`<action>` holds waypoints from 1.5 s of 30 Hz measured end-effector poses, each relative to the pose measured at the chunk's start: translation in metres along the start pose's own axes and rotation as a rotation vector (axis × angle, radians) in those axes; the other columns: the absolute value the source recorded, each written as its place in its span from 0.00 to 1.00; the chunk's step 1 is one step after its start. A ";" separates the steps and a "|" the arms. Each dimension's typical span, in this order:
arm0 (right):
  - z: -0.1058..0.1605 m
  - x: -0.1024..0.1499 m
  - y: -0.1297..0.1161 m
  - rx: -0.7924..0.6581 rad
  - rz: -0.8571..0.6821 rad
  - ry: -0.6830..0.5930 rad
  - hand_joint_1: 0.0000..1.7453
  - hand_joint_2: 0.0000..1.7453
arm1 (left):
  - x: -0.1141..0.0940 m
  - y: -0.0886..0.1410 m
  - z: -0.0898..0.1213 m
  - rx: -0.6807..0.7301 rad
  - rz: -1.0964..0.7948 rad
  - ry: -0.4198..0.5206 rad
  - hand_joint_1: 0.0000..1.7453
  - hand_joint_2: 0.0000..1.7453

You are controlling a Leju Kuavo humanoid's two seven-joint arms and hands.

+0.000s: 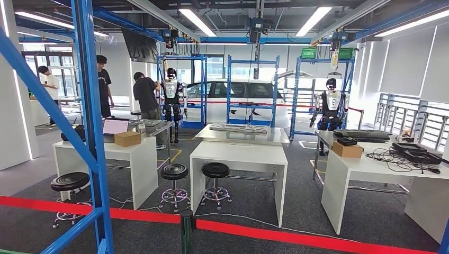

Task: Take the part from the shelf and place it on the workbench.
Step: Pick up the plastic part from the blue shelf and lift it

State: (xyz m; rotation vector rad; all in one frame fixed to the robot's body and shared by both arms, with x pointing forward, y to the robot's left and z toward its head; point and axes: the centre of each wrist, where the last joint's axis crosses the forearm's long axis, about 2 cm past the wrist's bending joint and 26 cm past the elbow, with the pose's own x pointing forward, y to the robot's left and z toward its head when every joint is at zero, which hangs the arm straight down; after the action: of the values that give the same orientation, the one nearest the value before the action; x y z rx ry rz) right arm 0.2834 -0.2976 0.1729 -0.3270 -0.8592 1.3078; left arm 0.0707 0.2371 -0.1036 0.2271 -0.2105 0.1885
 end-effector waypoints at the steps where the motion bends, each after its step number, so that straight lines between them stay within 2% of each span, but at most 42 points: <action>1: 0.002 -0.003 -0.004 0.005 0.005 0.014 0.00 1.00 | 0.000 0.000 0.000 0.001 -0.001 0.002 0.00 0.00; 6: 0.010 -0.015 -0.013 0.016 0.027 0.060 0.00 1.00 | 0.000 0.002 -0.001 0.004 -0.002 0.006 0.00 0.00; 10: 0.014 -0.023 -0.013 0.011 0.037 0.081 0.99 1.00 | 0.000 0.003 -0.001 0.005 0.003 0.006 0.00 0.00; 12: 0.016 -0.026 -0.013 -0.003 0.044 0.091 1.00 1.00 | 0.000 0.003 -0.001 0.005 0.007 0.004 0.00 0.00; 14: 0.018 -0.029 -0.013 -0.018 0.054 0.100 0.96 1.00 | 0.000 0.004 -0.001 0.006 0.011 0.002 0.00 0.00; 18: 0.022 -0.031 -0.015 -0.061 0.068 0.107 0.29 1.00 | 0.000 0.005 -0.002 0.008 0.016 0.003 0.00 0.00; 22: 0.024 -0.033 -0.013 -0.085 0.060 0.109 0.02 1.00 | 0.000 0.006 -0.002 0.009 0.016 0.004 0.00 0.00; 25: 0.025 -0.034 -0.009 -0.087 0.060 0.112 0.00 1.00 | 0.000 0.006 -0.002 0.010 0.015 0.003 0.00 0.00; 26: 0.026 -0.035 -0.009 -0.090 0.065 0.113 0.02 1.00 | 0.000 0.007 -0.002 0.011 0.015 0.003 0.00 0.00; 30: 0.027 -0.036 -0.006 -0.104 0.100 0.122 1.00 1.00 | 0.001 0.007 -0.003 0.011 0.011 0.001 0.00 0.00; 39: 0.023 -0.030 0.005 -0.245 0.396 0.181 1.00 1.00 | 0.000 0.007 -0.003 0.014 0.020 -0.004 0.00 0.00; 45: 0.021 -0.021 0.008 -0.292 0.391 0.164 1.00 1.00 | 0.001 0.009 -0.003 0.016 0.028 -0.003 0.00 0.00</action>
State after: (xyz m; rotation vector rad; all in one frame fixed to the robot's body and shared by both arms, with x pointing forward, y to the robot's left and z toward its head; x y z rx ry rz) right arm 0.2629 -0.3205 0.1734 -0.8555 -0.8737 1.4889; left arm 0.0700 0.2462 -0.1046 0.2408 -0.2155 0.2177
